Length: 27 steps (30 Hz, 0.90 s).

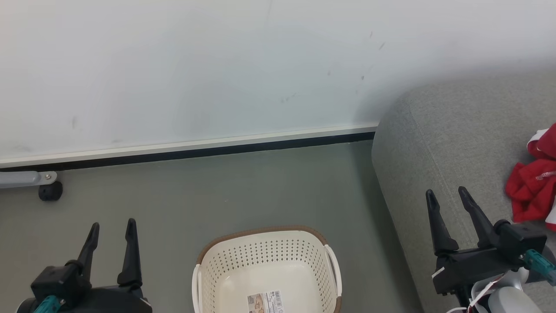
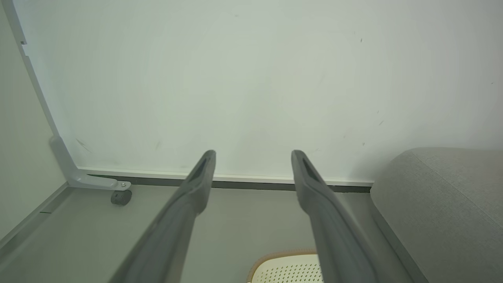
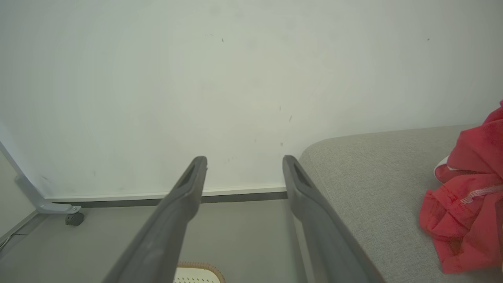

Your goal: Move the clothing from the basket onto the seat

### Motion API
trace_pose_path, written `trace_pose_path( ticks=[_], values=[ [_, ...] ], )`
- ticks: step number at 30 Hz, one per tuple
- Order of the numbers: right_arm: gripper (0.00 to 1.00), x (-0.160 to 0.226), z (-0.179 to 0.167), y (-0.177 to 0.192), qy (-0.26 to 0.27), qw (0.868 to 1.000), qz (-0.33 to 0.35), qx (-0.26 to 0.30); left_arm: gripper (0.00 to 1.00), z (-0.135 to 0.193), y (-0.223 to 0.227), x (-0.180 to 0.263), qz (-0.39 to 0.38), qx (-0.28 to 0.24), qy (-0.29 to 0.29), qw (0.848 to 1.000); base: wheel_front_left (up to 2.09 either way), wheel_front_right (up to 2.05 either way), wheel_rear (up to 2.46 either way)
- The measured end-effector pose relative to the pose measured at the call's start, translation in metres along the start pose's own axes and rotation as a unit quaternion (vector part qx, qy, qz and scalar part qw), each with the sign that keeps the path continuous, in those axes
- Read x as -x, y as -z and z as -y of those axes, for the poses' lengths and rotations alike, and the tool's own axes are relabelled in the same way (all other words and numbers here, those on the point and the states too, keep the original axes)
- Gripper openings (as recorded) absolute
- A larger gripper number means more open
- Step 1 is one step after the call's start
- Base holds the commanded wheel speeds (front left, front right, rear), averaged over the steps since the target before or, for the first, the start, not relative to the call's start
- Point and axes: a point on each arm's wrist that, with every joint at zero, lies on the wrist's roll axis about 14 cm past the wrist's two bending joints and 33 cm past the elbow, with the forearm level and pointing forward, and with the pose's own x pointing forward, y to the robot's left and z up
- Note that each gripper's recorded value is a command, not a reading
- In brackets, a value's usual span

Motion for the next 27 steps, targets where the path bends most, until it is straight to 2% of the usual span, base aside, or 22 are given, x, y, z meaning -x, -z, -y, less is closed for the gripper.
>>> trace_pose_path(
  ticks=[27],
  values=[
    [1.00,0.002,0.003,-0.012,0.006,1.000,-0.010,0.003,1.00,-0.008,-0.003,0.003,0.004,-0.008,-0.022,1.000,0.00,0.00,0.00]
  ],
)
